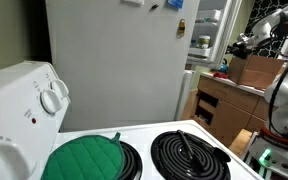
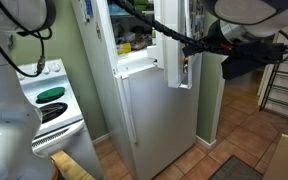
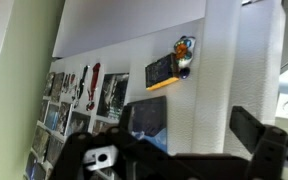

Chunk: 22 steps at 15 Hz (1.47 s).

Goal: Open the top refrigerator door fully

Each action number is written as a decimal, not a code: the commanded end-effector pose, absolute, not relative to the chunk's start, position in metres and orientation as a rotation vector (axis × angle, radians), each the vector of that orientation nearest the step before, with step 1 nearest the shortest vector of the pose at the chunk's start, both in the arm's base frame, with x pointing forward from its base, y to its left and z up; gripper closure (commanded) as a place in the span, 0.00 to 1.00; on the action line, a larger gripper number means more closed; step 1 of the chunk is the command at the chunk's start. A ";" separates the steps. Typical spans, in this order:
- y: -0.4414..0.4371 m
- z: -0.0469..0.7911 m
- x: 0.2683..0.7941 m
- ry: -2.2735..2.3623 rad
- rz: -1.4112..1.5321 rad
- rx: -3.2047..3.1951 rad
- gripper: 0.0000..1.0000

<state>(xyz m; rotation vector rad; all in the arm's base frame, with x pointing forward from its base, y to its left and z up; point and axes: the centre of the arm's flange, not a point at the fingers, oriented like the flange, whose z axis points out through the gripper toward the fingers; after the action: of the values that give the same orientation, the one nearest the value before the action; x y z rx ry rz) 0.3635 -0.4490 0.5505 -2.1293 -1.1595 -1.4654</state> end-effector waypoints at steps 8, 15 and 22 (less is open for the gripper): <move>-0.457 0.576 0.327 -1.222 -1.351 -2.135 0.00; -0.442 0.599 0.287 -1.178 -1.358 -2.072 0.00; -0.422 0.662 0.224 -1.001 -1.305 -2.267 0.00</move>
<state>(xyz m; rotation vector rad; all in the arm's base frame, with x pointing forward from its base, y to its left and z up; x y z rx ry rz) 0.2611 -0.4458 0.6373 -2.2129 -1.0679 -1.3503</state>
